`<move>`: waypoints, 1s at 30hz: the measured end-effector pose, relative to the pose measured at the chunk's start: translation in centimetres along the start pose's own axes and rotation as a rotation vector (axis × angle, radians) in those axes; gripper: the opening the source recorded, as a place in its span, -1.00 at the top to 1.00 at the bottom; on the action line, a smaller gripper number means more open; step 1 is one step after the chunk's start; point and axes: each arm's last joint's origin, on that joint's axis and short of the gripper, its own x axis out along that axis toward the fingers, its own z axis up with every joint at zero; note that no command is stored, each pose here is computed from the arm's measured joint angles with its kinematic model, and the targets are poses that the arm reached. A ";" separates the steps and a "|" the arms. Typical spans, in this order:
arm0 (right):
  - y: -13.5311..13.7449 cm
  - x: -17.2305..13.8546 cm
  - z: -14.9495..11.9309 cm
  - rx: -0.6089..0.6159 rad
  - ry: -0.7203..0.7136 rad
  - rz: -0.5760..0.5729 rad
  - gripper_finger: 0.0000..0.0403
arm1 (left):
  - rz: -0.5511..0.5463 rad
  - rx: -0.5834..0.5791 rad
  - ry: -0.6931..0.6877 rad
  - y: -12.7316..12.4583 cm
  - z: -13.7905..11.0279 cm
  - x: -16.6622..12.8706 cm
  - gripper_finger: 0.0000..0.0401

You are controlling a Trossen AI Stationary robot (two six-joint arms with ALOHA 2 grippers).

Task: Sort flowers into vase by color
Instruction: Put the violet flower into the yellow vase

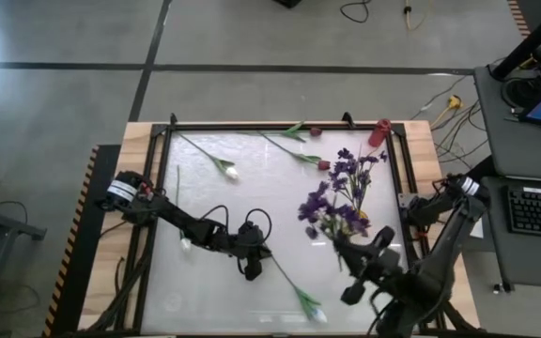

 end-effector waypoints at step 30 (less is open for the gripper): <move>-7.8 -1.2 3.1 -0.328 0.187 0.067 0.95 | -0.083 -0.005 -0.048 -2.0 2.2 0.4 0.82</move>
